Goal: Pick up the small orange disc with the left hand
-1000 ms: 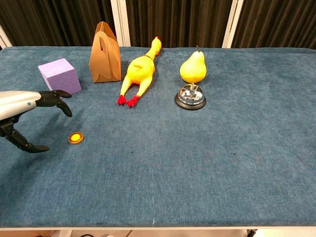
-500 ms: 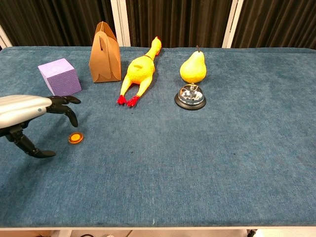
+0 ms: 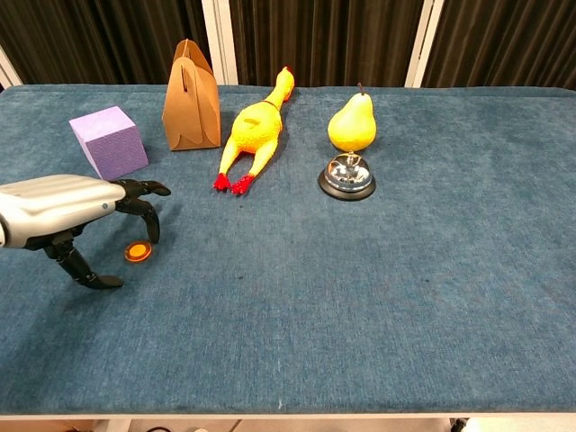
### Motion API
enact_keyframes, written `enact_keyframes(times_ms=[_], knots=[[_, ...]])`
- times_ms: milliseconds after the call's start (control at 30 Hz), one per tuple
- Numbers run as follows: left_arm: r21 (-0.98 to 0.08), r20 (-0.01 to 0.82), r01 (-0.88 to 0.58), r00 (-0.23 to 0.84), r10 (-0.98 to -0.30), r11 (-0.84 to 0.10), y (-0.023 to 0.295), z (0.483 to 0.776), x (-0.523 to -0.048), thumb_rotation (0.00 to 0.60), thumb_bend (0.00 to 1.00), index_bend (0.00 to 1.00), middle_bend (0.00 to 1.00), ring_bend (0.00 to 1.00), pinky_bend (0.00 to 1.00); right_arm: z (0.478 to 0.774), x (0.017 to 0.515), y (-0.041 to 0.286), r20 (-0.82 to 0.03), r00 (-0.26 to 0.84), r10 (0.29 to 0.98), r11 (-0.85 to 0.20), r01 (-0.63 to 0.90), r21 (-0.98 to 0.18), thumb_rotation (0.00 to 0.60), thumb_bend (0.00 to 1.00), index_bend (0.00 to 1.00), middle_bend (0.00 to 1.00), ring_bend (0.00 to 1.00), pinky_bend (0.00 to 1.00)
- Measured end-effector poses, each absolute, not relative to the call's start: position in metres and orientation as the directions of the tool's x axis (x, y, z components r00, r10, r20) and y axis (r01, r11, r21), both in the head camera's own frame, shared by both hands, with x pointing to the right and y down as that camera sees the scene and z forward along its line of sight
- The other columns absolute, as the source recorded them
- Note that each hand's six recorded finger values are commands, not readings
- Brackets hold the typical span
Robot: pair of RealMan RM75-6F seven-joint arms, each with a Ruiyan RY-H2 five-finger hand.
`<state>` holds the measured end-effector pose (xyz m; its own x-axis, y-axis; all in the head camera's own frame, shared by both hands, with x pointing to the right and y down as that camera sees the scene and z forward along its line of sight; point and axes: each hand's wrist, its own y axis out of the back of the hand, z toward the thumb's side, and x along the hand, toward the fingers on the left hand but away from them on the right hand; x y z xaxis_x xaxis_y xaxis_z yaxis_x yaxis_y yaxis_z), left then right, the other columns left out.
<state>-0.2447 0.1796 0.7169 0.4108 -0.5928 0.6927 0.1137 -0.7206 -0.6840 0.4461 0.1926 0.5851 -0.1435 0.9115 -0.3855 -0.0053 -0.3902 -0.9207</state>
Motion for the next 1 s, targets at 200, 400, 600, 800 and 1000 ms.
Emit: enact_keyframes(times_ms=[200,400,600,800,1000], knots=[[-0.683,0.697,0.120,0.405,-0.592,-0.721,0.176,0.717,-0.244,0.600,0.19,0.42,0.00,0.00,0.13,0.586,0.446,0.193,-0.387,-0.143,0.911,-0.392,-0.006,-0.920,0.600,0.92,0.15,0.15,0.17,0.15],[-0.683,0.698,0.132,0.405,-0.590,-0.718,0.172,0.718,-0.242,0.600,0.20,0.42,0.00,0.00,0.13,0.586,0.445,0.193,-0.389,-0.142,0.910,-0.394,-0.007,-0.919,0.600,0.92,0.15,0.15,0.17,0.15],[-0.680,0.705,0.140,0.398,-0.587,-0.720,0.166,0.720,-0.243,0.600,0.20,0.42,0.00,0.00,0.13,0.586,0.445,0.193,-0.388,-0.142,0.911,-0.393,-0.008,-0.919,0.600,0.92,0.15,0.15,0.17,0.15],[-0.679,0.708,0.152,0.397,-0.584,-0.719,0.165,0.719,-0.243,0.600,0.25,0.46,0.00,0.00,0.13,0.587,0.445,0.193,-0.391,-0.140,0.910,-0.396,-0.006,-0.918,0.600,0.92,0.15,0.15,0.17,0.15],[-0.665,0.720,0.148,0.389,-0.575,-0.732,0.167,0.721,-0.246,0.600,0.27,0.46,0.00,0.00,0.13,0.586,0.445,0.193,-0.386,-0.142,0.911,-0.391,-0.006,-0.920,0.600,0.92,0.15,0.15,0.17,0.15]])
